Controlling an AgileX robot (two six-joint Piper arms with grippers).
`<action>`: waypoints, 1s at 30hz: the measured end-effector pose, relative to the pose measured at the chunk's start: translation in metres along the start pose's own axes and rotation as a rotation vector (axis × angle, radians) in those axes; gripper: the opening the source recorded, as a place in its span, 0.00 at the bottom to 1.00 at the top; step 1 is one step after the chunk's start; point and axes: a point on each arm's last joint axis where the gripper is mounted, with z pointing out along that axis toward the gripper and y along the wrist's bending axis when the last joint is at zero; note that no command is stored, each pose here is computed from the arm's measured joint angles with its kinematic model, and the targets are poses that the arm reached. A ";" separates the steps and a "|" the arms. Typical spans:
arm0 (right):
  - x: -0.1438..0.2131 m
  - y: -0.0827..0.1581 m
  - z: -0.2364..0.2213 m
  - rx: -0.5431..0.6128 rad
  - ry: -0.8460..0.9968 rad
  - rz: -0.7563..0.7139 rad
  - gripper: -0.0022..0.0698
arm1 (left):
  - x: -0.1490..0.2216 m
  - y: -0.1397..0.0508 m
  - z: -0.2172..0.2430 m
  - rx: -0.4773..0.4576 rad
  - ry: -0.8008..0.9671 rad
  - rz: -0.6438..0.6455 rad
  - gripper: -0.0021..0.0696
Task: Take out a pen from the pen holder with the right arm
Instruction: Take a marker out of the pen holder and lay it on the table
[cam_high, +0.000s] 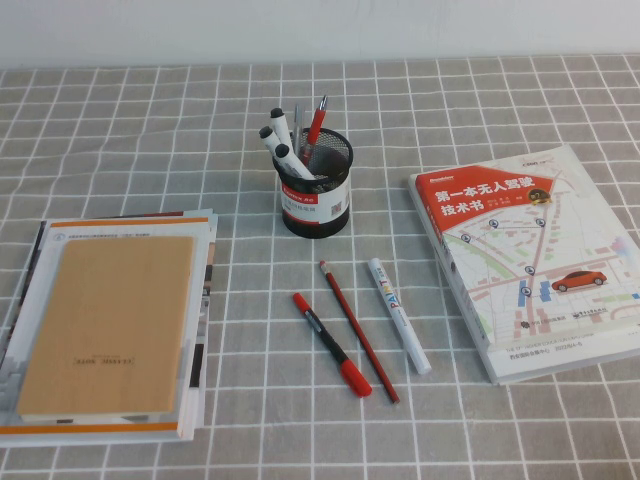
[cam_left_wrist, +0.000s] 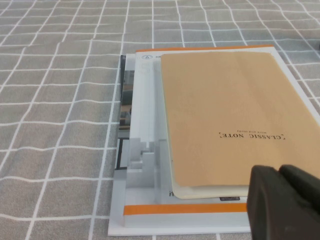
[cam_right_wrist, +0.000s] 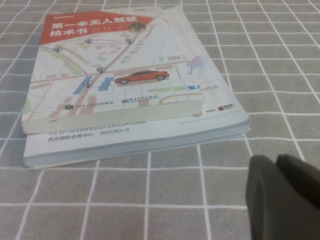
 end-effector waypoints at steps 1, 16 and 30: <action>0.000 0.000 0.000 -0.001 0.000 0.000 0.01 | 0.000 0.000 0.000 0.000 0.000 0.000 0.02; 0.000 0.000 0.000 -0.003 0.003 0.003 0.01 | 0.000 0.000 0.000 0.000 0.000 0.000 0.02; 0.000 0.001 0.000 -0.006 0.003 0.011 0.01 | 0.000 0.000 0.000 0.000 0.000 0.000 0.02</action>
